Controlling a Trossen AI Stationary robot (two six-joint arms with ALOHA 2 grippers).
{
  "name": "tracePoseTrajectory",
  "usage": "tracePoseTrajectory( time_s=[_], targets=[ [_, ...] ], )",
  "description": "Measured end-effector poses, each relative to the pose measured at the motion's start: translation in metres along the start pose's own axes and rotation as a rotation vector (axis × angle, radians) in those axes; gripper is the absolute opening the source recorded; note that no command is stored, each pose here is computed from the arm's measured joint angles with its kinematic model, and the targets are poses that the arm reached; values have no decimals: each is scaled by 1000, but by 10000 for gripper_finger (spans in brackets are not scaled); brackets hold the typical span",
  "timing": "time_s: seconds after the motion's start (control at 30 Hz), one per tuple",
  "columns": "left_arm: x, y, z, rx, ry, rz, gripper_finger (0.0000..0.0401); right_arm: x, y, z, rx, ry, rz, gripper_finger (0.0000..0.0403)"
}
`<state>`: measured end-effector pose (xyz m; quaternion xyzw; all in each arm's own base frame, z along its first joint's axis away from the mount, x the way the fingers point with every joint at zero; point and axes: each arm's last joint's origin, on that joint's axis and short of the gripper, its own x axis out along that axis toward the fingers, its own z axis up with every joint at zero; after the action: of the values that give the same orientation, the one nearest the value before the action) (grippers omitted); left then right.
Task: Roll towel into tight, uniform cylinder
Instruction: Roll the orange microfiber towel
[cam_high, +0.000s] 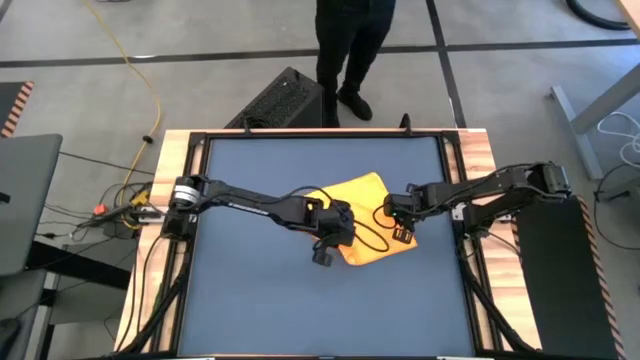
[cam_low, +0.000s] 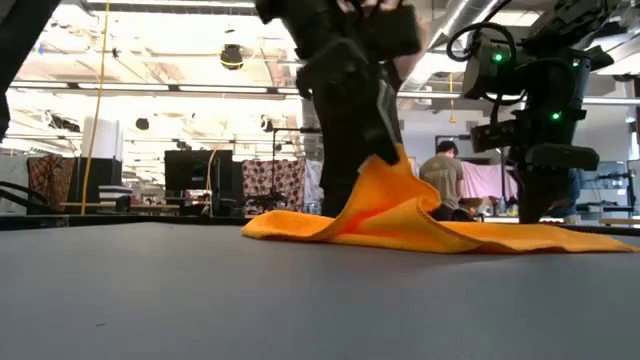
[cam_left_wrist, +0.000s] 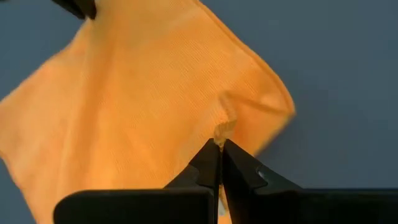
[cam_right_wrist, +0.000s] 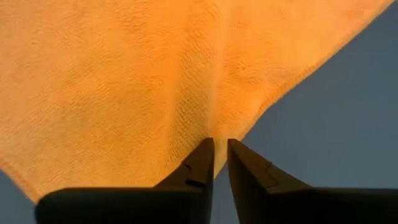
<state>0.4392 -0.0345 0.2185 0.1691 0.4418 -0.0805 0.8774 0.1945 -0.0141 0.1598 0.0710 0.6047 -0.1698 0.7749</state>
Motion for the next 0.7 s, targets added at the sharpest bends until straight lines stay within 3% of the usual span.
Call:
tracePoseTrajectory(
  time_s=[0.3,0.7],
  targets=[
    [-42,-15,-45,-66,-30,-62,0,-14,15,2,-126,7,88,151],
    [-71,-30,-97,-244,-140,-52,0,-26,65,-21,-402,11,256,153]
  ],
)
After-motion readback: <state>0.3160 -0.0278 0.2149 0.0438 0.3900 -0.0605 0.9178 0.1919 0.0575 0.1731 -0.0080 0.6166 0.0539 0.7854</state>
